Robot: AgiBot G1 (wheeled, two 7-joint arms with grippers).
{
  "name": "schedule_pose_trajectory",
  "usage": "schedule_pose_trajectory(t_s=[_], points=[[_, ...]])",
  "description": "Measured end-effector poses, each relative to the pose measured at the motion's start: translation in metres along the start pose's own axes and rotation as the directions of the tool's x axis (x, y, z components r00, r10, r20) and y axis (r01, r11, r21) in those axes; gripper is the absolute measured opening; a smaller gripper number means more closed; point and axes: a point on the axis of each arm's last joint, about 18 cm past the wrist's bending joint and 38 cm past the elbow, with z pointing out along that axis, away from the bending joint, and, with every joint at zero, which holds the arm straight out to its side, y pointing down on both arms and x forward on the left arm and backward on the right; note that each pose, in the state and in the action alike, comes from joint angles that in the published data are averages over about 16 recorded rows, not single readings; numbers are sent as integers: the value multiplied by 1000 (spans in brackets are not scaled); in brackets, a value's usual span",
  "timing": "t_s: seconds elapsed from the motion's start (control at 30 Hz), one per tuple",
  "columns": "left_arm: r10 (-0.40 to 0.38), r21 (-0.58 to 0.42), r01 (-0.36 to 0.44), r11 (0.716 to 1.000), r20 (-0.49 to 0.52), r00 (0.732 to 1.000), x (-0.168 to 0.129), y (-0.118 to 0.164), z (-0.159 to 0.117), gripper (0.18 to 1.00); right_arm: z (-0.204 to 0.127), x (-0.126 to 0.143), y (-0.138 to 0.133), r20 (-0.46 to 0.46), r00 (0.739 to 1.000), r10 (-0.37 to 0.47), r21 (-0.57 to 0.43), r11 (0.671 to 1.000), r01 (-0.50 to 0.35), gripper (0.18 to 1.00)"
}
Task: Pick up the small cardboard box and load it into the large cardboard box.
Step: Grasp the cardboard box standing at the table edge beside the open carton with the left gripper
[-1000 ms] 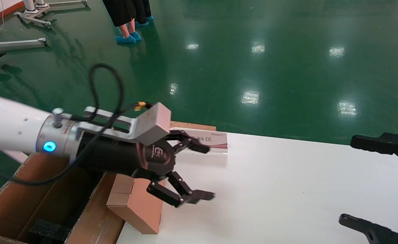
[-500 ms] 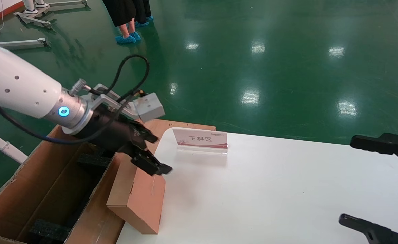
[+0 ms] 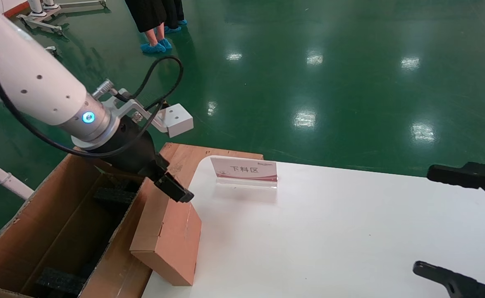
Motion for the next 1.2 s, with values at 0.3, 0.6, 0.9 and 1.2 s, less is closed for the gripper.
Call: schedule_pose_trajectory(t_s=[0.3, 0.6, 0.9, 1.2], points=[[-75, -88, 78, 993, 35, 997, 6, -1, -3, 1000, 0, 0, 0, 0, 1000, 0, 0, 1000, 0, 1001], [-138, -153, 144, 978, 47, 989, 10, 7, -1, 1000, 0, 0, 0, 0, 1000, 0, 0, 1000, 0, 1001], [-175, -191, 183, 964, 58, 983, 12, 14, 5, 1000, 0, 0, 0, 0, 1000, 0, 0, 1000, 0, 1001], [-199, -213, 208, 955, 64, 978, 12, 20, 12, 1000, 0, 0, 0, 0, 1000, 0, 0, 1000, 0, 1001]])
